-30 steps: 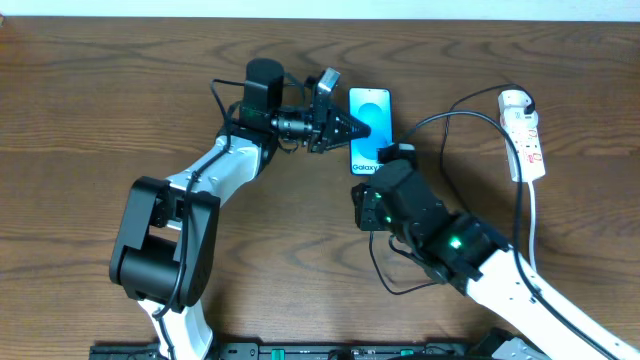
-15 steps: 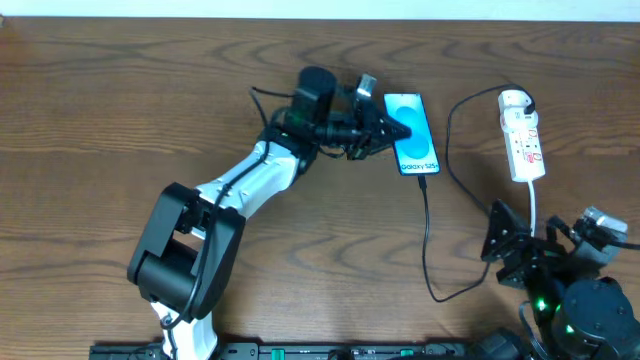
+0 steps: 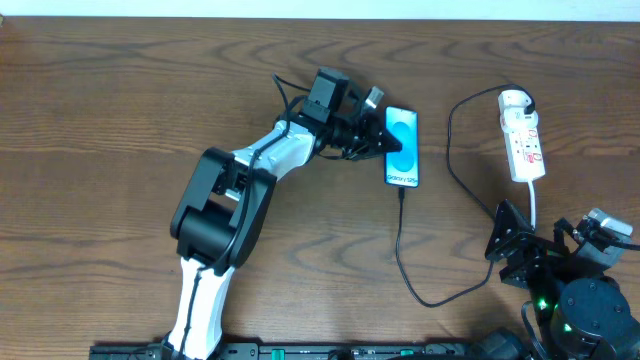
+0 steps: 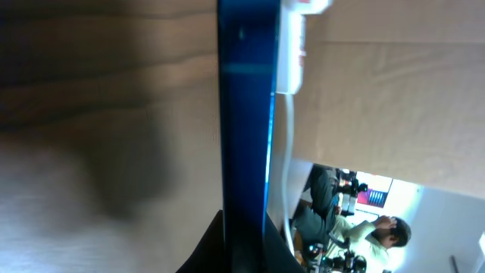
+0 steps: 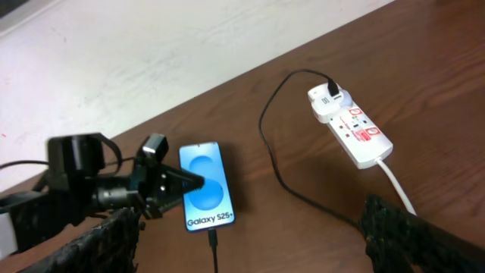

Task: Plug charger to phone and switch on socket
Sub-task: 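Lower the plugged phone flat onto the table with the left gripper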

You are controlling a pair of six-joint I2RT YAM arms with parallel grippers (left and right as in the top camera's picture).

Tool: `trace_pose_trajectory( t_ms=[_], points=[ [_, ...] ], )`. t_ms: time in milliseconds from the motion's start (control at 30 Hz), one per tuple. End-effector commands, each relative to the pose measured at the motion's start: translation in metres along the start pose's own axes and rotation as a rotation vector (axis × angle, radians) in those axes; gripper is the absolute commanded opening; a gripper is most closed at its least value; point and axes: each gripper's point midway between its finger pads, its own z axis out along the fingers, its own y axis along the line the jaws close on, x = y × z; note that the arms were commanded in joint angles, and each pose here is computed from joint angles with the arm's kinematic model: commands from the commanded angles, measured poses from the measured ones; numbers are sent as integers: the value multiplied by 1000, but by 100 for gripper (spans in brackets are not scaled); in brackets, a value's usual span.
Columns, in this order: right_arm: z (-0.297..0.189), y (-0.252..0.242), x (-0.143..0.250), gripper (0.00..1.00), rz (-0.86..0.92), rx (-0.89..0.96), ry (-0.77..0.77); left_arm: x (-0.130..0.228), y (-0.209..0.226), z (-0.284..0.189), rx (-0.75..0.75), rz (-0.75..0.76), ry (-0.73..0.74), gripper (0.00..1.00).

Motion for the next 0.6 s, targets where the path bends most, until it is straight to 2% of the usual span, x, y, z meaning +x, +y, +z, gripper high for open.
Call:
trace_pose_trajectory(
  t_ms=[0,267,500,567],
  points=[
    [0,-4,-2,91,-16,21,-9,-16,24,-11,-58,8,-47,7],
    [0,-4,-1,91,-19,23,-5,-11,46,-7,-162,40,-55,8],
    [0,-9,5,91,-38,42,20,-3,55,0,-164,12,-24,8],
    [0,-10,7,91,-42,45,25,0,56,0,-168,-2,-14,12]
  ],
)
